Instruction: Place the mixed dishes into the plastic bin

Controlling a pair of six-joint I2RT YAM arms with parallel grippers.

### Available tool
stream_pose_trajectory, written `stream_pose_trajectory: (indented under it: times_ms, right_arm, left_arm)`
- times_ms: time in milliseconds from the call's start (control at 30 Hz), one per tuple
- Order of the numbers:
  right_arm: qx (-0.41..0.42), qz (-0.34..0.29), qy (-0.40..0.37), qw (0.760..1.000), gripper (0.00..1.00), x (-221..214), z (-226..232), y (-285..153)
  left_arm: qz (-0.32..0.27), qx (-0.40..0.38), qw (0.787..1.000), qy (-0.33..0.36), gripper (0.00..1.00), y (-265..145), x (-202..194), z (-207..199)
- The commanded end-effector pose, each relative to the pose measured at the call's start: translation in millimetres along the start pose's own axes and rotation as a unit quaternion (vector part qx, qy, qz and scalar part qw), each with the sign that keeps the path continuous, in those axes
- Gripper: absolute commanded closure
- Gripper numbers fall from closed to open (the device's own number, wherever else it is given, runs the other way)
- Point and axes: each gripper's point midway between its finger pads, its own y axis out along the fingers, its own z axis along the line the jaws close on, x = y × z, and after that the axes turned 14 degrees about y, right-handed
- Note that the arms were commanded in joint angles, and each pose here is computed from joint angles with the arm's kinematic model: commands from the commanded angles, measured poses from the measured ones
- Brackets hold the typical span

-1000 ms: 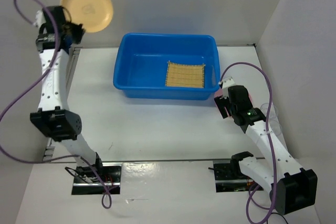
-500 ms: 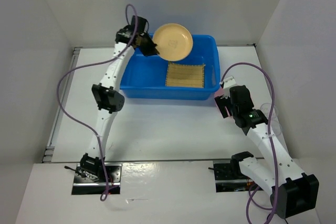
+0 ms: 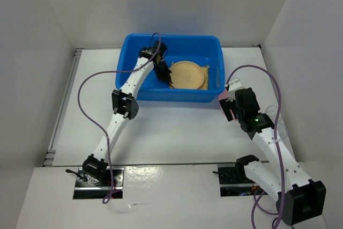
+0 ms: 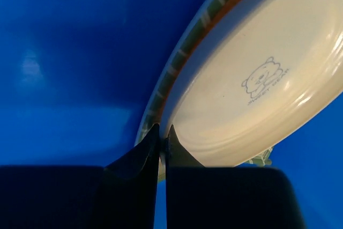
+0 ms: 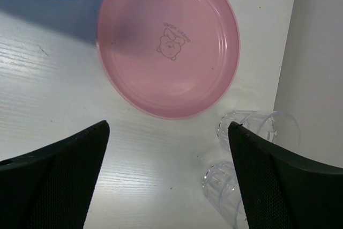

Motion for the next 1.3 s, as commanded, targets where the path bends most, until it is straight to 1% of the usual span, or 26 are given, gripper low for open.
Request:
stream_pose_trajectory:
  times_ms: [0,133,167,200,267,333,367,400,500,533,567,600,633,667,700,767,800,833,867,933,1033,1100,1133,1200,1233,1267]
  right_arm:
    - [-0.006,-0.029,0.008,1.0,0.04,9.6,-1.3,-1.6]
    - [-0.011,-0.028,0.008,1.0,0.03,9.4,-2.9,-1.8]
    - [-0.011,-0.028,0.008,1.0,0.03,9.4,-2.9,-1.8]
    - [-0.011,-0.028,0.008,1.0,0.03,9.4,-2.9,-1.8]
    - [-0.011,-0.028,0.008,1.0,0.01,9.4,-2.9,-1.8]
    - [0.019,-0.019,-0.007,1.0,0.01,0.7,7.9,2.0]
    - [0.036,-0.012,-0.036,0.999,0.01,-4.8,12.4,3.1]
    - [0.071,-0.016,-0.051,0.996,0.01,-3.9,23.8,3.0]
    - [0.061,-0.012,-0.103,0.993,0.03,-7.0,8.3,1.1]
    - [0.062,-0.004,-0.123,0.99,0.03,-13.0,7.7,2.3]
    - [0.072,0.004,-0.149,0.986,0.04,-22.3,9.6,2.8]
    - [0.098,0.01,-0.212,0.972,0.04,-32.6,13.4,0.6]
    - [0.112,0.015,-0.245,0.963,0.05,-42.2,15.7,0.4]
    - [0.119,0.032,-0.278,0.953,0.07,-62.3,16.3,3.5]
    - [0.115,0.012,-0.319,0.941,0.07,-59.9,13.5,2.6]
    - [0.117,0.011,-0.36,0.925,0.08,-76.5,13.8,6.3]
    - [0.119,-0.013,-0.385,0.915,0.08,-71.9,14.0,3.5]
    - [0.129,-0.014,-0.399,0.908,0.08,-80.2,17.6,4.1]
    - [0.134,-0.02,-0.41,0.902,0.08,-80.3,17.9,1.8]
    - [0.158,-0.025,-0.421,0.893,0.07,-88.2,24.5,-0.7]
    - [0.176,-0.008,-0.405,0.897,0.06,-90.2,28.5,3.3]
    - [0.183,0.025,-0.388,0.903,0.06,-94.8,25.9,10.3]
    - [0.197,0.065,-0.38,0.902,0.06,-99.6,25.1,17.8]
    - [0.204,0.085,-0.346,0.912,0.06,-87.3,16.4,26.8]
    - [0.221,0.118,-0.335,0.908,0.06,-97.3,16.3,33.5]
    - [0.223,0.121,-0.331,0.909,0.06,-95.3,13.7,36.2]
  left_arm:
    - [-0.003,-0.029,0.999,0.021,0.91,-12.7,-0.8,-15.5]
    - [0.003,-0.032,0.999,0.019,0.58,-8.7,-3.2,-14.7]
    - [0.003,-0.032,0.999,0.019,0.3,-8.7,-3.2,-14.7]
    - [-0.009,-0.032,0.999,0.027,0.13,-18.3,1.0,-18.0]
    - [-0.024,-0.036,0.999,0.031,0.0,-32.8,6.0,-24.3]
    - [-0.073,-0.042,0.995,0.045,0.0,-72.9,24.1,-34.5]
    - [-0.116,-0.046,0.99,0.066,0.0,-111.8,33.7,-45.2]
    - [-0.14,-0.033,0.987,0.074,0.0,-132.3,38.0,-45.0]
    - [-0.223,0.005,0.968,0.115,0.0,-213.7,40.4,-53.8]
    - [-0.272,0.018,0.955,0.119,0.0,-261.9,38.3,-57.2]
    - [-0.287,0.024,0.949,0.125,0.0,-278.9,33.5,-59.5]
    - [-0.295,0.039,0.946,0.132,0.0,-290.8,31.2,-54.0]
    - [-0.319,0.031,0.937,0.141,0.0,-322.8,21.4,-60.6]
    - [-0.324,0.03,0.931,0.164,0.0,-333.4,14.2,-63.5]
    - [-0.325,0.032,0.929,0.173,0.0,-341.0,10.1,-61.8]
    - [-0.313,0.037,0.931,0.186,0.0,-351.9,-9.5,-57.3]
    - [-0.317,0.036,0.928,0.19,0.0,-368.4,-20.2,-53.3]
    - [-0.309,0.043,0.93,0.193,0.0,-366.9,-28.3,-50.0]
    - [-0.279,0.071,0.938,0.191,0.0,-349.4,-35.5,-34.3]
    - [-0.28,0.08,0.939,0.184,0.0,-359.2,-48.4,-22.9]
    - [-0.267,0.085,0.944,0.174,0.0,-352.1,-67.1,-6.5]
    - [-0.276,0.063,0.944,0.171,0.0,-361.8,-82.8,-3.5]
    - [-0.262,0.064,0.949,0.162,0.0,-344.7,-86.2,6.6]
    - [-0.274,0.044,0.949,0.151,0.0,-353.8,-94.8,12.2]
    - [-0.261,0.047,0.954,0.141,0.0,-344.3,-100.6,21.4]
    - [-0.261,0.052,0.954,0.136,0.0,-345.1,-102.6,28.1]
